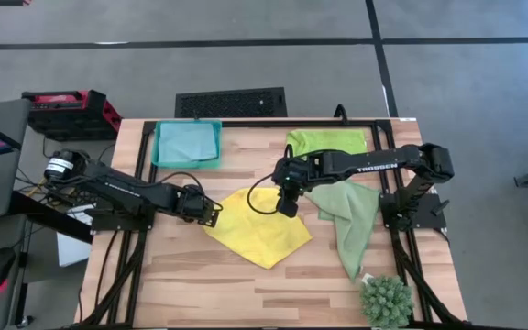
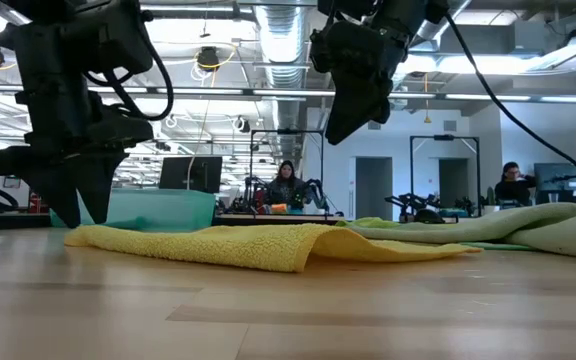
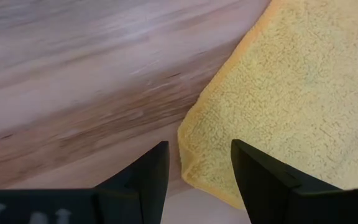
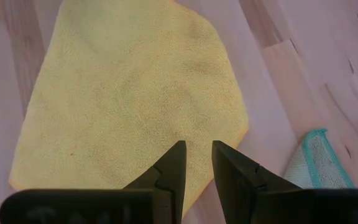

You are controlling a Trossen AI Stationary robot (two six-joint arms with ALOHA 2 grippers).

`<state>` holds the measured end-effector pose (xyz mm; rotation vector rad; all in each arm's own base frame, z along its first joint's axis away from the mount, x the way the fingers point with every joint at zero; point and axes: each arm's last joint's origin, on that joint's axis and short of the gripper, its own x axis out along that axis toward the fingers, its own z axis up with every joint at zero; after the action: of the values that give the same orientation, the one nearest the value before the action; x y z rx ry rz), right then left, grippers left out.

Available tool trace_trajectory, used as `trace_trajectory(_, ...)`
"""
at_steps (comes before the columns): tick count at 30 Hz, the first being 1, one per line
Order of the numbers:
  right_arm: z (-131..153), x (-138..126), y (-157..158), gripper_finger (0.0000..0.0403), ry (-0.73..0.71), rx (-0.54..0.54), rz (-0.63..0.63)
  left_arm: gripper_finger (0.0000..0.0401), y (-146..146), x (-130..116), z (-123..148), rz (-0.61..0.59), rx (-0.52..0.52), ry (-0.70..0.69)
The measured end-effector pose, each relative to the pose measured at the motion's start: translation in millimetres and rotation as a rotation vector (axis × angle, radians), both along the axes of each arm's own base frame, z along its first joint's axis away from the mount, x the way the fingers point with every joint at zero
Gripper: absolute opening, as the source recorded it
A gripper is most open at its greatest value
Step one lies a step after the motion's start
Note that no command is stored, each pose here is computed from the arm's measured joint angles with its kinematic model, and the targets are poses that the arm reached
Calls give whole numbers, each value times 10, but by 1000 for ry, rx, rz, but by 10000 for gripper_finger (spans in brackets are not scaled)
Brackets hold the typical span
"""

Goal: Fold microfiber towels
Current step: Fold the yellow microfiber towel

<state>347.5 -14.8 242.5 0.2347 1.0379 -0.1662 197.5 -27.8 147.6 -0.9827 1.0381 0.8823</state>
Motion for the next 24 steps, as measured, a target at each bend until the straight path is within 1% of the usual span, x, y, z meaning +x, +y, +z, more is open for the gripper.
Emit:
trace_trajectory(4, 0, -1, -22, 102, 0, 1, -6, 165, -8, 18, -51, -4, -13, 24)
trace_trajectory(9, 3, 2, -44, 102, -5, 0, -12, 165, -31, 104, -171, -47, -27, 81)
trace_trajectory(12, 4, 3, -49, 102, -7, 0, -14, 157, -38, 144, -164, -52, -24, 116)
trace_trajectory(14, 4, 2, -62, 102, -6, 1, -17, 140, -39, 154, -142, -66, -22, 128)
trace_trajectory(16, 4, 2, -84, 102, -7, 0, -24, 112, -36, 133, -113, -73, -15, 132)
trace_trajectory(19, 5, -2, -139, 102, -8, -1, -36, 54, -33, 117, -113, -96, -10, 149)
trace_trajectory(20, 5, -3, -163, 102, -8, -4, -30, 31, -34, 117, -113, -111, -12, 150)
trace_trajectory(21, 5, -5, -182, 102, -8, -10, -15, 16, -35, 120, -112, -124, -12, 149)
trace_trajectory(24, 8, -6, -233, 102, -13, -33, 45, 9, -35, 126, -107, -154, -1, 149)
